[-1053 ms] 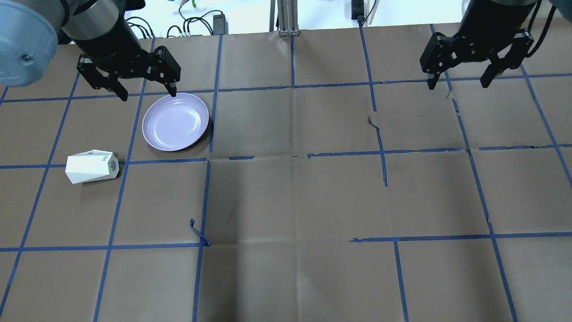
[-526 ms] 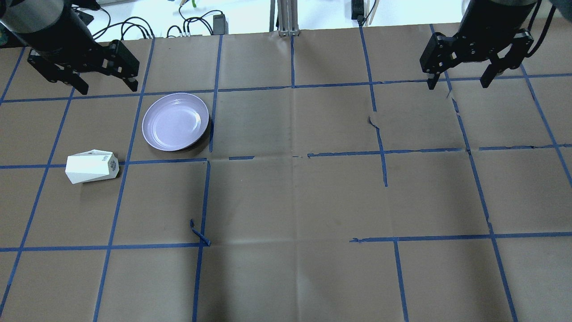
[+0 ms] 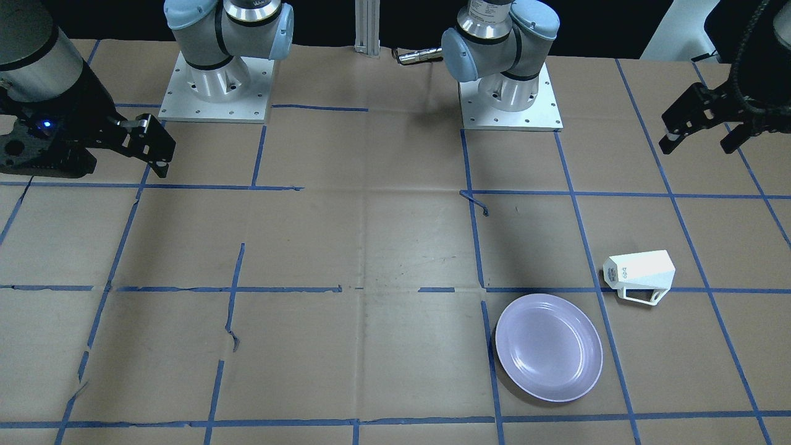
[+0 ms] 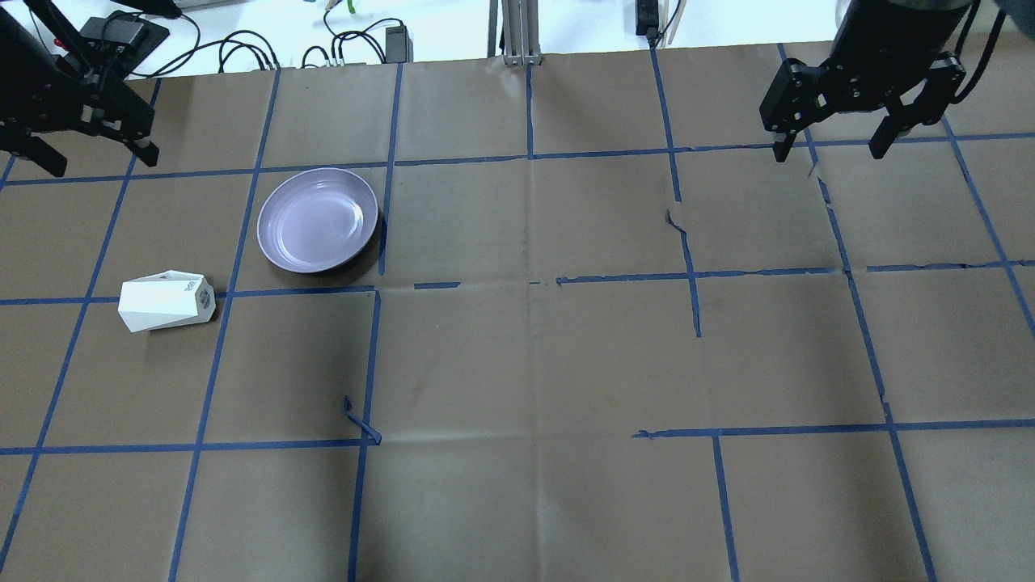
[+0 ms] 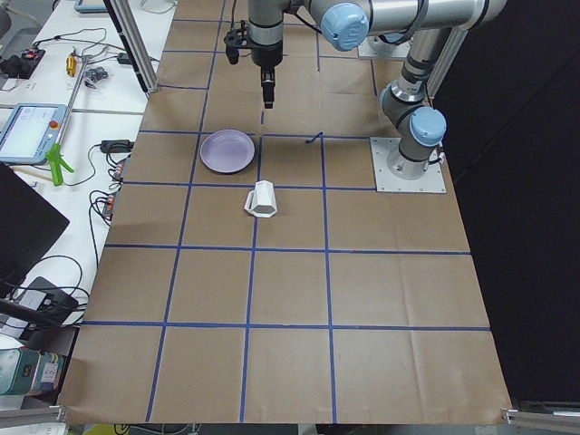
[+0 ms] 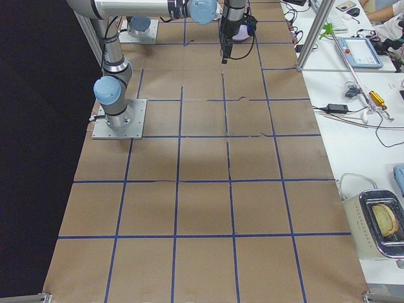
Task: Flip cup and place on plate
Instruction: 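Raise the left gripper and move it back away from the plate, then lower the left gripper beside the white cup lying on its side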
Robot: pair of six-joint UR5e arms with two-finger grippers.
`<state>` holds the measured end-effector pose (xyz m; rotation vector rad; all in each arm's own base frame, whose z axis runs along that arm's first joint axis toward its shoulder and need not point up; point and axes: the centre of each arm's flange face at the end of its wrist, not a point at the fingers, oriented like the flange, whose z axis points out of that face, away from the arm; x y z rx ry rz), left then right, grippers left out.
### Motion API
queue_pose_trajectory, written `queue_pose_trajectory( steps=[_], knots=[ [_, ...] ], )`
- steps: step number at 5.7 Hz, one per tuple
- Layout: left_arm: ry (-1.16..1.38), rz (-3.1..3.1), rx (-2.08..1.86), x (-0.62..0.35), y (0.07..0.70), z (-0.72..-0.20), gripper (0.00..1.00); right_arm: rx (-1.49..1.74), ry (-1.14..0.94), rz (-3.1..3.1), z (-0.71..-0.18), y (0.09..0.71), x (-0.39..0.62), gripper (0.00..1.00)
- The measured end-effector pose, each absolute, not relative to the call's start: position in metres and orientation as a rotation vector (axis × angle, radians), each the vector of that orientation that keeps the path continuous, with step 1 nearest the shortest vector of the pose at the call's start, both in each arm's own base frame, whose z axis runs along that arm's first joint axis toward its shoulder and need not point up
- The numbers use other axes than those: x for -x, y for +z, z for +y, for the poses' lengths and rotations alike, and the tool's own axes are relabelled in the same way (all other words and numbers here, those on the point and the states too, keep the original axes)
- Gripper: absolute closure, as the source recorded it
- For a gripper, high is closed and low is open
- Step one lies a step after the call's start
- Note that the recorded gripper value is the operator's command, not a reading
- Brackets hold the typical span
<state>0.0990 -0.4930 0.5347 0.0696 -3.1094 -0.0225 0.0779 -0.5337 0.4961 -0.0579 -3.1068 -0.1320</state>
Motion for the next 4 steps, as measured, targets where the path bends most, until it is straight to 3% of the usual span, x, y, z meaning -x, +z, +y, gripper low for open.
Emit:
queue_pose_trajectory(
  steps=[4],
  knots=[
    [0.013, -2.932, 0.14, -0.32, 0.487, -0.425, 0.02, 0.058, -0.132, -3.107, -0.534, 0.496, -0.078, 0.0]
  ],
)
